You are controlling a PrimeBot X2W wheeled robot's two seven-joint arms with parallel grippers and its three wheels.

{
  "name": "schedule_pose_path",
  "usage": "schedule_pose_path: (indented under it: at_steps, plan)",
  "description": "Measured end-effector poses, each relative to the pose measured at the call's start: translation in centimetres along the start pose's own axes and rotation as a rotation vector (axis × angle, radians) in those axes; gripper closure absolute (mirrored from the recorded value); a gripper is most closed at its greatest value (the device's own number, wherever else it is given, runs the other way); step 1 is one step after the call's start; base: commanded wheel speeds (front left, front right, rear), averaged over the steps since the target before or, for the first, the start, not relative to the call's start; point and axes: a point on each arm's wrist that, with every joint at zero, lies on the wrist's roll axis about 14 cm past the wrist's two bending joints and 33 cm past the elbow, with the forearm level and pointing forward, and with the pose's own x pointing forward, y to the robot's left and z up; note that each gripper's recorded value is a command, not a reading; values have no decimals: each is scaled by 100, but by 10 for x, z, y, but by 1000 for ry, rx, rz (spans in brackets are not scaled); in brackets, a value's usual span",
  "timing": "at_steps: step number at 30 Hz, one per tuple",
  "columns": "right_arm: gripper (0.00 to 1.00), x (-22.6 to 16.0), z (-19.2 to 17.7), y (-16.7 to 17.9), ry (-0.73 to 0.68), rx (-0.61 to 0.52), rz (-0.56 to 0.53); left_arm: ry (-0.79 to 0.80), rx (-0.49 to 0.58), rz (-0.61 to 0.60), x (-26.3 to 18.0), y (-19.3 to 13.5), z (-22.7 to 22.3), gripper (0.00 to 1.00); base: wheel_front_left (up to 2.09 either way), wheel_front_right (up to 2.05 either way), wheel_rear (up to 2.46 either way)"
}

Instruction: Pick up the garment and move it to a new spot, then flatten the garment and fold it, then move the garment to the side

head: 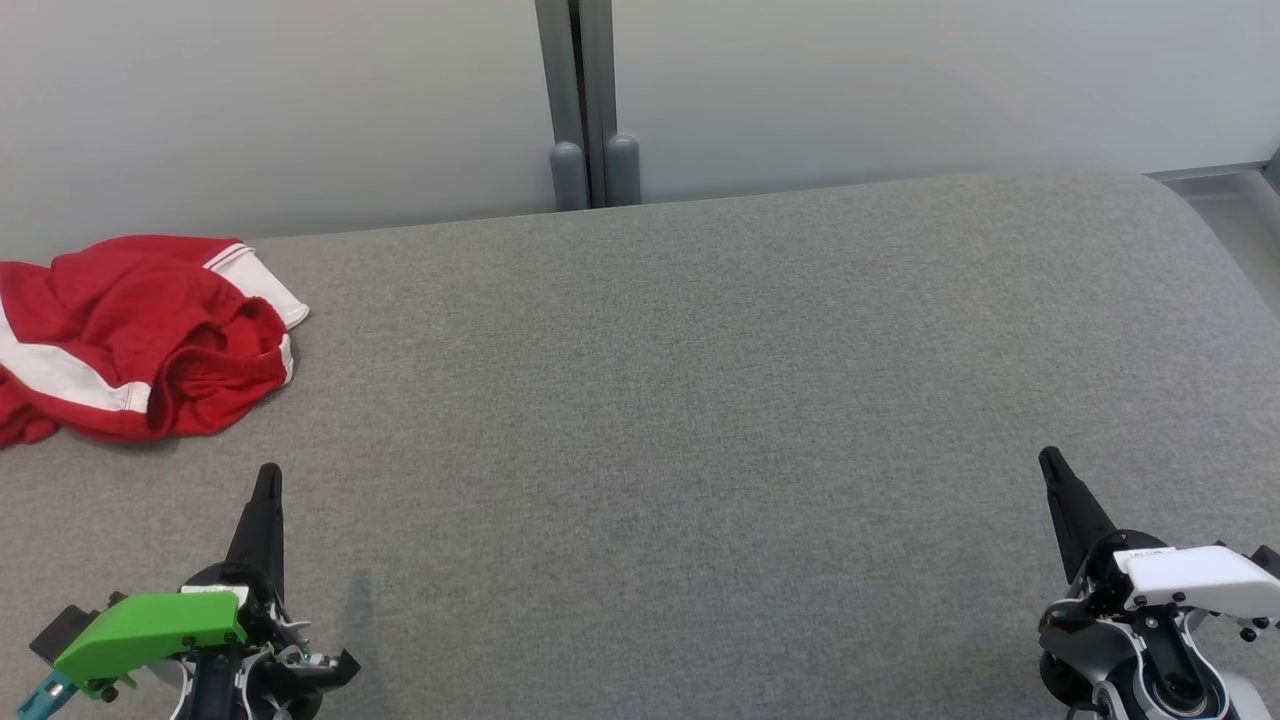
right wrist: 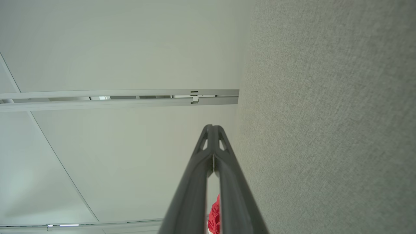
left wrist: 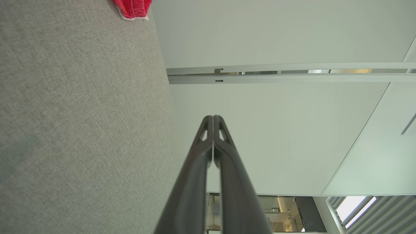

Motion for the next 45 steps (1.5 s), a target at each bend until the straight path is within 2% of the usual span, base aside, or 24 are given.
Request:
schedule_pose_path:
  at_steps: [34, 35, 41, 45]
  plan:
    - [100, 0, 0, 0, 0, 0, 0, 0, 0, 0, 0, 0, 0, 100, 0, 0, 0]
    - [0, -1, 0, -3, 0, 2, -8, -1, -2, 7, -1, 3, 0, 0, 0, 0, 0]
    - [0, -15, -4, -32, -2, 20, -95, 0, -13, 98, -15, 33, -3, 0, 0, 0, 0]
    - [0, -15, -7, -34, -6, 7, -100, -4, -7, 96, -15, 32, -6, 0, 0, 0, 0]
